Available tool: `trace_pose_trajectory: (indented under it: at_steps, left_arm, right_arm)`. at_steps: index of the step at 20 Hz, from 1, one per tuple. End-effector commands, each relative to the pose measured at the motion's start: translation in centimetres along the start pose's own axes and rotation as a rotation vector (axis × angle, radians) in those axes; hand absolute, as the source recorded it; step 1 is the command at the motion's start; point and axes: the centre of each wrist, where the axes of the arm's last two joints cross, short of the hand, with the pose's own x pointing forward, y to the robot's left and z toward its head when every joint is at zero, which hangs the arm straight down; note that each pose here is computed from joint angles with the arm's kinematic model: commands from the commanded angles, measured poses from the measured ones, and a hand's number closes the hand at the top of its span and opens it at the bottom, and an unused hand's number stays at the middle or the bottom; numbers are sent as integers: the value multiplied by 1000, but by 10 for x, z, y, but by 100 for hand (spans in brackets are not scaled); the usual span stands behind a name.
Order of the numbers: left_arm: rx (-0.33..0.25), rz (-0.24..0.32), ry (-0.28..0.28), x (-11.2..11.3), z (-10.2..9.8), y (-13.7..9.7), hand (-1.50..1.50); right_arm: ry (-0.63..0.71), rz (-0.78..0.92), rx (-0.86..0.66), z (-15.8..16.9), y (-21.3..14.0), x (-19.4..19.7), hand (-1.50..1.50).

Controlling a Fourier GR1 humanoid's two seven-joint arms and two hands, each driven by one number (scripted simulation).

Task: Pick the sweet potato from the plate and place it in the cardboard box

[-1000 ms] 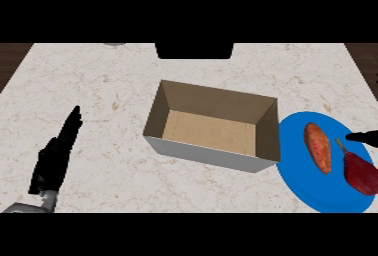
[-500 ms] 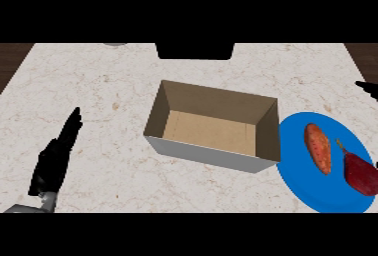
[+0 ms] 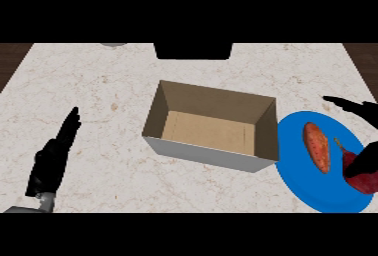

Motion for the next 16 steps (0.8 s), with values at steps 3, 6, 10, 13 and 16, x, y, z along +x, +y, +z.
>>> trace_pose_trajectory:
  at_steps: [3, 6, 10, 13, 16]
  left_arm:
    - [6, 0, 2, -12, 0, -9, 0]
    - [21, 10, 6, -3, -1, 8, 0]
    - [5, -10, 6, -12, 16, 11, 0]
    - [-4, -1, 1, 0, 13, 5, 0]
    - [11, -1, -1, -5, -2, 18, 0]
  right_arm:
    - [68, 43, 19, -3, 23, 0, -150]
    - [95, 52, 37, 1, 11, -4, -150]
    - [101, 52, 44, -13, 25, -21, -150]
    - [90, 37, 21, -11, 20, -3, -150]
    - [87, 45, 36, -17, 33, -14, -150]
